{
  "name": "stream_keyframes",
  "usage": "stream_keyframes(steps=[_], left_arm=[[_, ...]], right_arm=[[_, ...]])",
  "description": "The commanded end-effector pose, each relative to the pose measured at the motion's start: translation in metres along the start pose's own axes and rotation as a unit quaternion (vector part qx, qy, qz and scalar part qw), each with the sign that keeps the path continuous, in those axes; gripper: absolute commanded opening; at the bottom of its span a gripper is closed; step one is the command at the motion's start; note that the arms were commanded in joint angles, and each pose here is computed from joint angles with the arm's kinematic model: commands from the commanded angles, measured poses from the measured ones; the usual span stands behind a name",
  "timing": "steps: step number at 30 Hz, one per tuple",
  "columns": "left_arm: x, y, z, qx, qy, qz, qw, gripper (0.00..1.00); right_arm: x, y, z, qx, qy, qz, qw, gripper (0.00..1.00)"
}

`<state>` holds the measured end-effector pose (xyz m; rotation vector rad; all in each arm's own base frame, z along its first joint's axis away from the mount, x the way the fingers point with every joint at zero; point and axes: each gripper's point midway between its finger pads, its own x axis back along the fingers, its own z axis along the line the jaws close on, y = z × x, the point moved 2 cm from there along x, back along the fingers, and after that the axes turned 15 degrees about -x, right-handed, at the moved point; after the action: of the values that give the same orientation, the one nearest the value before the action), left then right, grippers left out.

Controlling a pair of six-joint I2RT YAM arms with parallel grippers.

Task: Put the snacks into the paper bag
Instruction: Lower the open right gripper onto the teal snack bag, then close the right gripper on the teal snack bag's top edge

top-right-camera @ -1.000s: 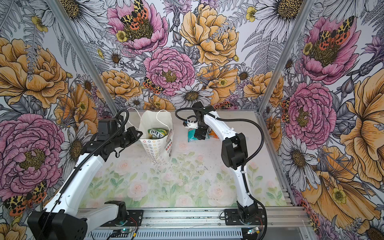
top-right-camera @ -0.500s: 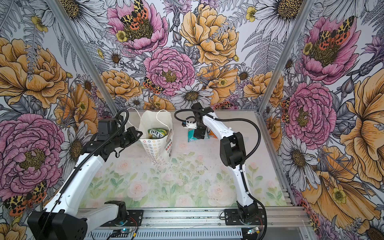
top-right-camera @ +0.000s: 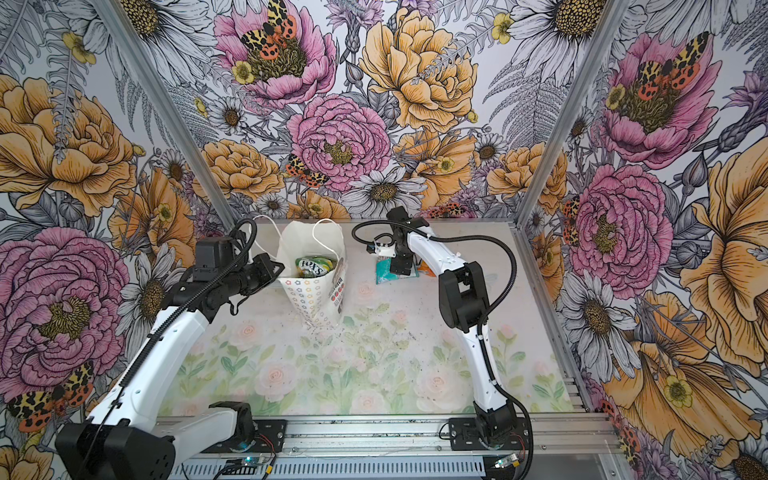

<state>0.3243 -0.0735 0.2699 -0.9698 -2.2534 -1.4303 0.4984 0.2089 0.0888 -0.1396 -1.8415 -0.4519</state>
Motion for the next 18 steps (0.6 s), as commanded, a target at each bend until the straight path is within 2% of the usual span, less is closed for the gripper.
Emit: stream_keyframes(steps=[1,11,18], left_arm=[[-0.003,-0.008,0.009,0.017,0.015,0.013,1.0,0.0],[-0.004,-0.008,0.013,0.017,0.019,0.015,1.0,0.0],[-0.004,-0.008,0.014,0.018,0.018,0.015,1.0,0.0]], right_arm=[[-0.014,0.005,0.004,0.01,0.012,-0.012,1.0,0.91],[-0.041,0.009,0.015,0.015,0.021,-0.003,1.0,0.9],[-0.047,0.011,0.025,0.01,0.028,0.003,1.0,0.83]])
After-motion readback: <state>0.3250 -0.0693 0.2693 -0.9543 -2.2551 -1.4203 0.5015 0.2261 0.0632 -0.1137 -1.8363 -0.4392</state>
